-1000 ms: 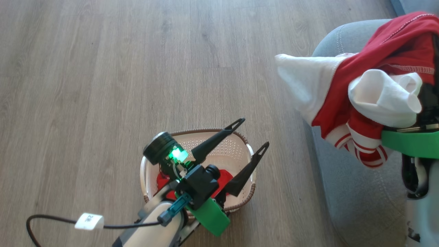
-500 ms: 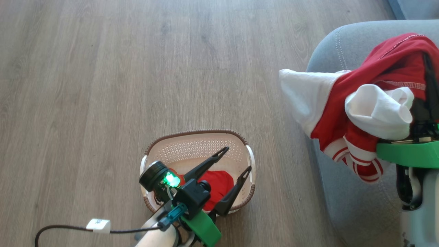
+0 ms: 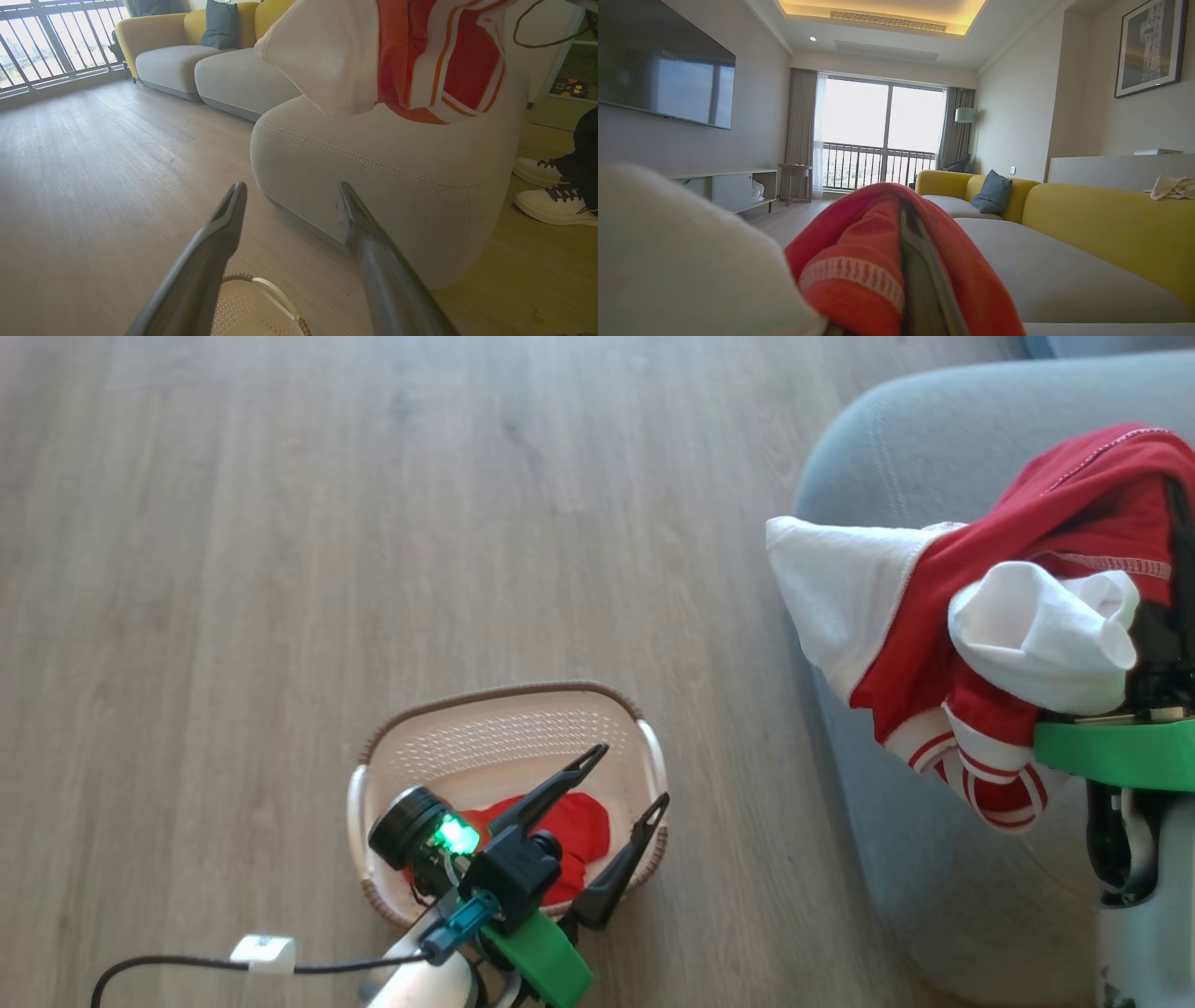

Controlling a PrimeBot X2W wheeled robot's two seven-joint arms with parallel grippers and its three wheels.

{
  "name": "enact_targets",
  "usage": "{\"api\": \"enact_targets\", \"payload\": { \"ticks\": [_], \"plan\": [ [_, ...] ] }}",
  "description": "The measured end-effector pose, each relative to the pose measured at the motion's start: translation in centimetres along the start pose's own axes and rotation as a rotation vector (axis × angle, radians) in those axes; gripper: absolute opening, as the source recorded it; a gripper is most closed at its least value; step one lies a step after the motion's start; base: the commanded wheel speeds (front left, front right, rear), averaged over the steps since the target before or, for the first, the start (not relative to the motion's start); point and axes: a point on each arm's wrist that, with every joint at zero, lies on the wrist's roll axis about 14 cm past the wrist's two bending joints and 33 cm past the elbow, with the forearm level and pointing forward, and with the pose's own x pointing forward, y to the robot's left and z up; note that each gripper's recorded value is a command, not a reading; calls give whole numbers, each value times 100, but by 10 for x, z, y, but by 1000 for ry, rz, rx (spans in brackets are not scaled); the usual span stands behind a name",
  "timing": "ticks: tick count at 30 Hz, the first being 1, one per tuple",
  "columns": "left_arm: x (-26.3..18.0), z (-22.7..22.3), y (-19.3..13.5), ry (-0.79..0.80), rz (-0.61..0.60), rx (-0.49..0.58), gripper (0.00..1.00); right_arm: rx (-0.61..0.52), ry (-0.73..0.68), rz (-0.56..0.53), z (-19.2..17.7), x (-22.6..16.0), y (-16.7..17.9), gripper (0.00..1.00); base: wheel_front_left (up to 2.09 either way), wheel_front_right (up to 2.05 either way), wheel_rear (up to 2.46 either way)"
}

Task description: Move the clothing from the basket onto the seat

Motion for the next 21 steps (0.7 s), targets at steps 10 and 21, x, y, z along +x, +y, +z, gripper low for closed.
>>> {"api": "enact_targets", "payload": {
  "ticks": [10,21],
  "plan": [
    [28,-20,-24,26,-130,-50,100,-85,45,-128,-3,-21,-48,0,0,0,0],
    [66,-27,-70,-14,-358,-97,100,-264,65,-348,25,-61,-125,0,0,0,0]
  ]
}}
